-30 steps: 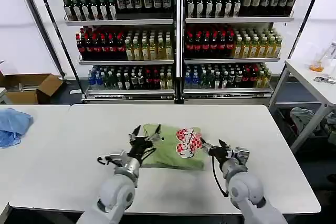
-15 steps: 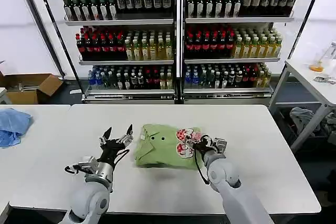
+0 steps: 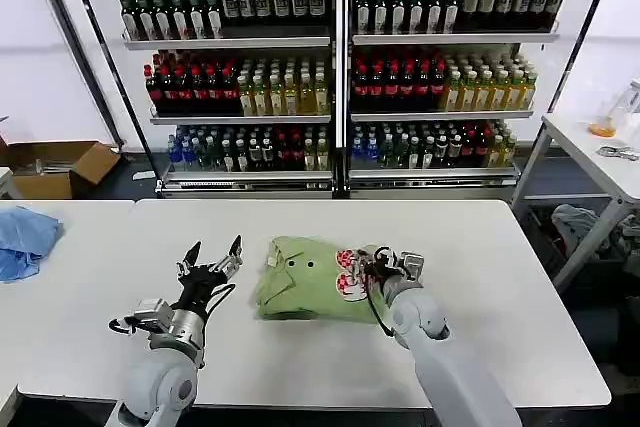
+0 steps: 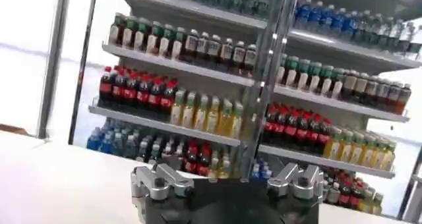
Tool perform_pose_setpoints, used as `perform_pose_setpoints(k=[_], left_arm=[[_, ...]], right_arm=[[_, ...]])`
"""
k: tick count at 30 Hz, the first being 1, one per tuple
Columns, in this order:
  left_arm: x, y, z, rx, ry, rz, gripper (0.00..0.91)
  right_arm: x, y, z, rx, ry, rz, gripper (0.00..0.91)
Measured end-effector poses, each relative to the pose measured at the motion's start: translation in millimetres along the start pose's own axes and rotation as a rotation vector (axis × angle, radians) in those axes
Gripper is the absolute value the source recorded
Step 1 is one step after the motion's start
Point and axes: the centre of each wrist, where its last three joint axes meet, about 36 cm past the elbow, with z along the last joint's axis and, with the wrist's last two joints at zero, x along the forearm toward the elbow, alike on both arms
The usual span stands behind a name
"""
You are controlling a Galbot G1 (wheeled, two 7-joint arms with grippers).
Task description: Fold and organize the clothes.
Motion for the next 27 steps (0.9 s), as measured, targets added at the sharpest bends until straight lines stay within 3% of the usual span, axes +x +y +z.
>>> perform_pose_setpoints(k=[15,16,17,22,27], left_arm=[[0.4,1.4,-1.3,0.011,-0.001,-0.002,0.907],[0.2,1.1,-1.6,0.011,-0.001,0.0,0.907],[0.3,0.7,-2.1,0.011,-0.002,0.001,0.907],[1.9,-1.8,-2.6,0.012,-0.003,0.009,0.907],[5.3,-5.0,-2.0,0.012,-0.004,0.017,0.907]], right_arm=[[-23.2,-33.3,-20.4,0.058,-0.04,0.048,0.0],[-24.7,-35.6,-22.6,0.067,-0.048,0.049,0.484],[-25.8,-37.1,-25.0,0.079,-0.056,0.049,0.907],[-26.8,-42.0,-29.2,0.182,-0.125,0.052,0.907],[-18.1,-45.2,-22.9,0.301,-0.237,0.077,0.907]])
